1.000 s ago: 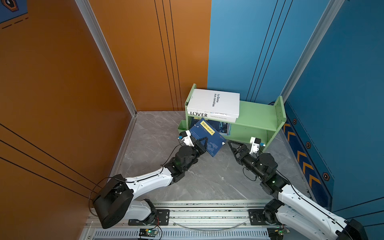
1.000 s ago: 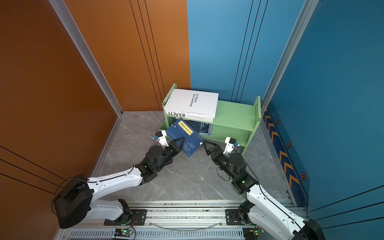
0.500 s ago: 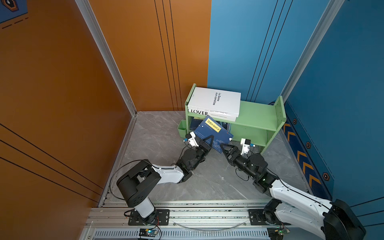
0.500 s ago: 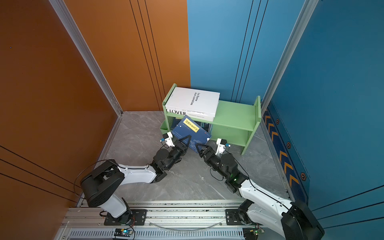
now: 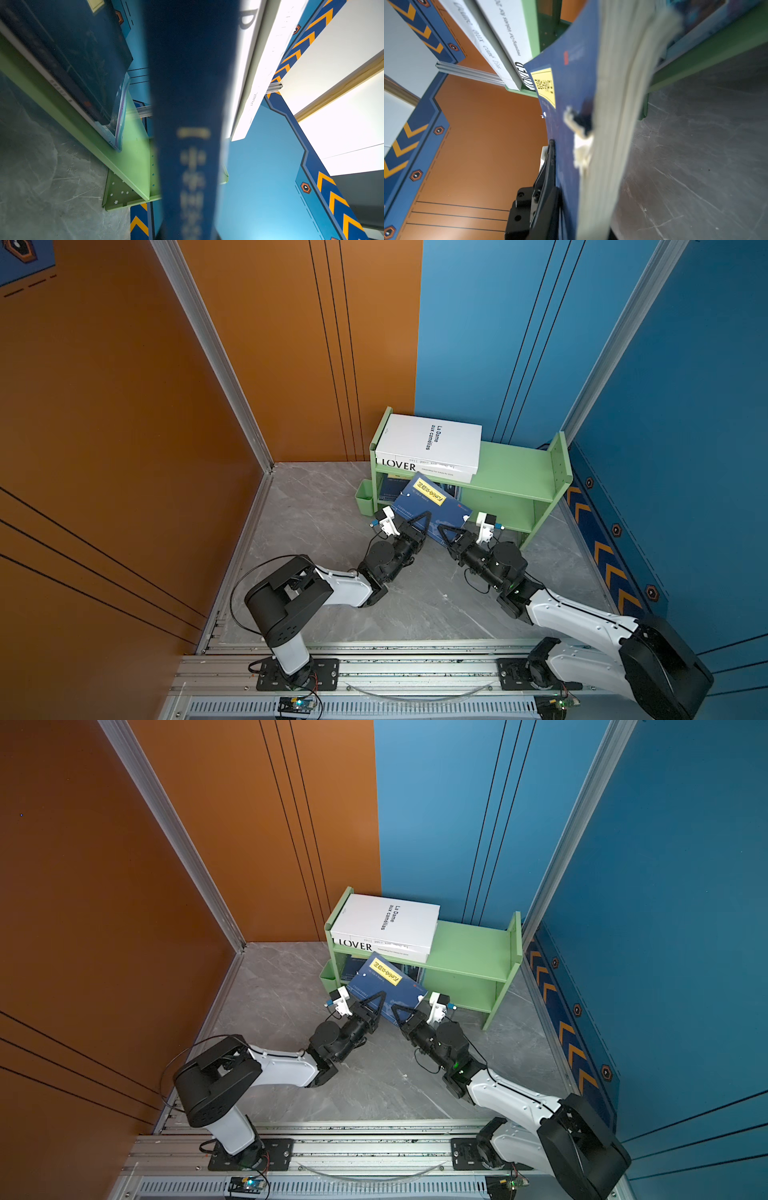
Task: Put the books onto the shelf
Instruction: 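Insert the paperback upright into the shelf's lower tier with both grippers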
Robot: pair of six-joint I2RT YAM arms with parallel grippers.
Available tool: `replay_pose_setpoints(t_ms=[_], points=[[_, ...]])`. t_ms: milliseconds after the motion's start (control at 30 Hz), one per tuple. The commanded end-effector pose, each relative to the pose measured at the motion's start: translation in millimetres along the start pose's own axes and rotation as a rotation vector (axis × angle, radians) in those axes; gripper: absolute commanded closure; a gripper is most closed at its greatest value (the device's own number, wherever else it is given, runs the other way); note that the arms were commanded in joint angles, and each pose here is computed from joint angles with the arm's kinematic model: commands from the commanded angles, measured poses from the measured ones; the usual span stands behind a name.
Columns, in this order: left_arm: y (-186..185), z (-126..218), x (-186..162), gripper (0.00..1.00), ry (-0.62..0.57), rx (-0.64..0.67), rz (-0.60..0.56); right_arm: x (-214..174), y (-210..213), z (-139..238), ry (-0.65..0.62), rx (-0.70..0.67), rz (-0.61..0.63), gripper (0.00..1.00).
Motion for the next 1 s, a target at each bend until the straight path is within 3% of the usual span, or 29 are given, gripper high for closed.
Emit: replay_pose_setpoints(t_ms=[0,67,333,400,500,600,667,733,967], points=[[-13.9,-3.9,1.6,0.95,-0.001,-0.074,0.027,4.0,7.0,-1.0,-0.021,0.010,0.001,0.82],[-12.4,-2.5,2.8,0.87,-0.004,-0.069,0.016,5.2,6.9,0.5,-0.018,0.003,0.005,0.83],[2.9,32.1,38.3,0.36,-0.043,0.046,-0.069,16.8,9.1,13.1,0.090,-0.055,0.048,0.85],[8.3,43.3,51.1,0.26,0.000,0.109,-0.107,23.0,10.9,20.0,0.113,-0.064,0.064,0.85],[14.1,60.0,67.1,0.20,0.118,0.268,-0.198,31.9,13.8,33.8,0.118,-0.068,0.082,0.86],[4.6,79.2,73.3,0.08,0.239,0.452,-0.359,38.6,15.7,44.8,0.099,-0.067,0.094,0.87],[-7.3,88.6,74.8,0.06,0.305,0.505,-0.442,41.5,17.3,49.5,0.088,-0.056,0.094,0.87],[-15.5,94.1,77.7,0.07,0.340,0.496,-0.450,43.3,16.9,51.9,0.078,-0.050,0.089,0.87],[-10.4,82.1,73.8,0.11,0.394,0.341,-0.273,44.2,19.0,49.0,0.088,-0.018,0.059,0.87]])
Point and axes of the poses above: each gripper's point midway between its finger pads, its own z axis back along the fingers, its own y axis along the line the jaws close on, x = y × z, the point moved 6 cm from there along z, back along the fingers, and after that the axes turned 7 degrees about -z, right-handed, at the moved point
